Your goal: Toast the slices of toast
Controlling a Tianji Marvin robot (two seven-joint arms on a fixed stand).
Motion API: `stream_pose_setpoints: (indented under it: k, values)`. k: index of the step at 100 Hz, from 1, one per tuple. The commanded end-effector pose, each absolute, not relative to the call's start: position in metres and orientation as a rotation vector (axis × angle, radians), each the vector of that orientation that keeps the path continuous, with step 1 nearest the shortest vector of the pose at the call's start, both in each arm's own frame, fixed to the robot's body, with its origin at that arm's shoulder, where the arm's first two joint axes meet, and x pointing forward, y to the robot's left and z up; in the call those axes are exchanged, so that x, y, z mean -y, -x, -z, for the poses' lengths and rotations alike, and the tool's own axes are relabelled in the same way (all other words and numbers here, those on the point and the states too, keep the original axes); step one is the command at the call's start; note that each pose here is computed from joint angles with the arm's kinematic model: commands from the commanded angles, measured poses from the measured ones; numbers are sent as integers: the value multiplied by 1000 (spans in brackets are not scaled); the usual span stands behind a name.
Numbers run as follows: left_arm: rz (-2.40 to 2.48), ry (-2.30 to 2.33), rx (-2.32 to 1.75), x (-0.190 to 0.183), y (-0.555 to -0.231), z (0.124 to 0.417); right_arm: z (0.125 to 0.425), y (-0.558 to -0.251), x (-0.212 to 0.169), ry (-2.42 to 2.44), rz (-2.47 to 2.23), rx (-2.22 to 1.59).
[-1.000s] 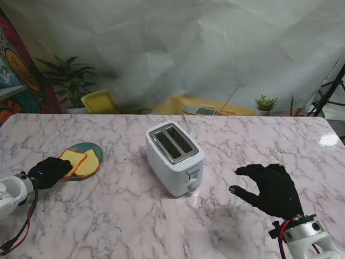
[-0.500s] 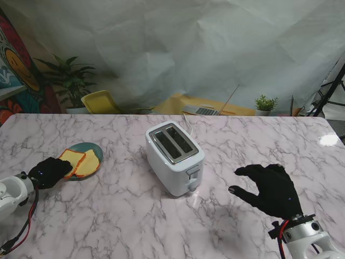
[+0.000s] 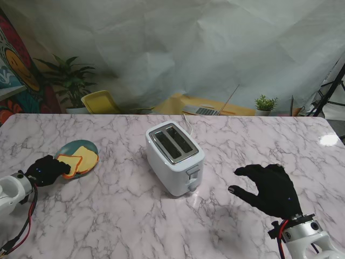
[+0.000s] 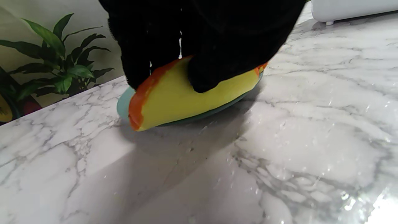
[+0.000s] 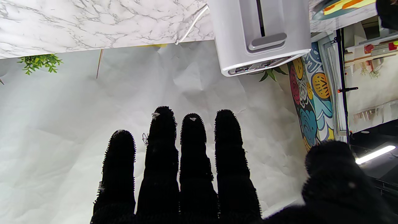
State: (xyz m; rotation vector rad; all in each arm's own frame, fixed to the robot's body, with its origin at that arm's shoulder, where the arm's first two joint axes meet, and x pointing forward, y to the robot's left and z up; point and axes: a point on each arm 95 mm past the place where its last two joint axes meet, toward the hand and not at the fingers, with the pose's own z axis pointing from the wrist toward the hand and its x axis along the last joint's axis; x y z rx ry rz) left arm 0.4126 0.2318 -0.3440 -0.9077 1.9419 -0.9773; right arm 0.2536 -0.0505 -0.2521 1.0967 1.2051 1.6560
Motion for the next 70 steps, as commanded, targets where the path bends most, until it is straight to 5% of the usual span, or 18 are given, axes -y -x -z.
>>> stream_pose_setpoints:
  k: [1,70]
  values:
    - [975,903,-1959,-228,-411,346,254,-253,50,-1100,-1650,-1213]
    - [1013,796,-1638,-217,-424,262,255,-253,52,-1107,-1649,-1203]
